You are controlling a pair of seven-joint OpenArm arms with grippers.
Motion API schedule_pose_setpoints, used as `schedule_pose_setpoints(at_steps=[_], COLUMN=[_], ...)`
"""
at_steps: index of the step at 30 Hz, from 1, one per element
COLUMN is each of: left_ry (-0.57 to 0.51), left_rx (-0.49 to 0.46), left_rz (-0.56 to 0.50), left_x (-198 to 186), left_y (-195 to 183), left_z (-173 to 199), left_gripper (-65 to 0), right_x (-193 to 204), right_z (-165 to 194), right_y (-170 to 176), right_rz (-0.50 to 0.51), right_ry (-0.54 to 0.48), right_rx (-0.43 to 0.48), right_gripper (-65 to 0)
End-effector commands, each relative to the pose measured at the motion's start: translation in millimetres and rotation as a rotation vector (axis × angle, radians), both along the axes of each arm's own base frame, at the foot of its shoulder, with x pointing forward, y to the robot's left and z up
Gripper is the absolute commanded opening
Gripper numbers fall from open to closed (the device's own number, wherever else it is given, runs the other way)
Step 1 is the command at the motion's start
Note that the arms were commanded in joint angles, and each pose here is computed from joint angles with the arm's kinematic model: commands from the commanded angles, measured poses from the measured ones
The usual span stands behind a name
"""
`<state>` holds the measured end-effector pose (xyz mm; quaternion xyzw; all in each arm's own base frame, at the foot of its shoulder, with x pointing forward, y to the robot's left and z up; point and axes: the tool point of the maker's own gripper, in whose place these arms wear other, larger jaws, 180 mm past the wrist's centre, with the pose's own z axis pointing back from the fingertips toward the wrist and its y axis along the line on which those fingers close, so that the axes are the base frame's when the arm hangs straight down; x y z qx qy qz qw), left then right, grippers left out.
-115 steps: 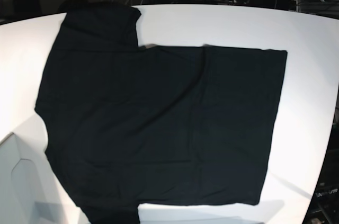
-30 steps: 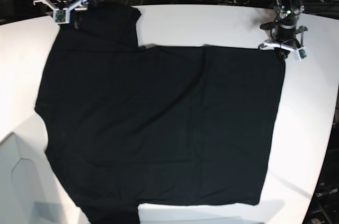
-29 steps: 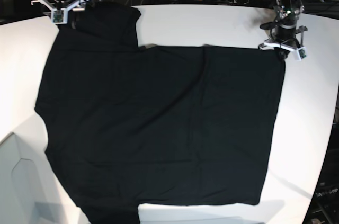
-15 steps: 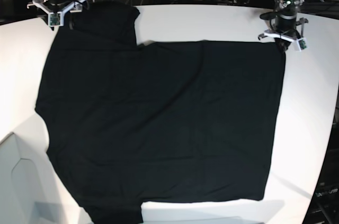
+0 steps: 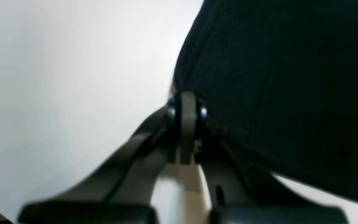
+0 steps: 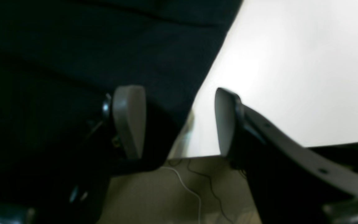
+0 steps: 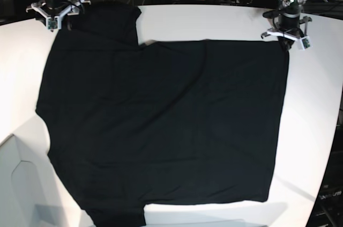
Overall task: Fold the T-shirt properly
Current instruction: 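Grasp the shoulder corners with both grippers and lift slightly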
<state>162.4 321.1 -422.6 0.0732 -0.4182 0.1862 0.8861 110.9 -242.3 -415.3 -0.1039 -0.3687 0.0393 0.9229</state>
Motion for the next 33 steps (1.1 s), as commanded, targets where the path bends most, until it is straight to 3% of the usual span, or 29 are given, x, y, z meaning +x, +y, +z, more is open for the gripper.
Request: schedule_pose_setpoints(at_steps=[1, 8, 13, 19, 24, 33], left_ry=[0.059, 0.073, 0.073, 0.06, 0.059, 0.058], left_rx=[-0.009, -0.008, -0.007, 0.014, 0.016, 0.016], left_rz=[0.005, 0.004, 0.005, 0.044, 0.045, 0.044], left_x=[-12, -18, -18, -20, -20, -20], left_y=[1, 1, 2, 17, 18, 18], left_z=[-7, -9, -9, -3, -2, -2], left_gripper=[-65.0, -65.0, -65.0, -65.0, -65.0, -65.0], right_x=[5, 5, 6, -1, -4, 7], right_z=[5, -9, -11, -16, -13, 4], right_y=[2, -1, 4, 34, 28, 19], right_rz=[0.012, -0.023, 0.004, 0.192, 0.147, 0.146], right_ry=[-0.028, 0.084, 0.106, 0.154, 0.144, 0.096], right_rx=[0.004, 0.01, 0.023, 0.112, 0.122, 0.085], right_gripper=[-29.1, -29.4, -30.2, -46.6, -64.5, -65.0])
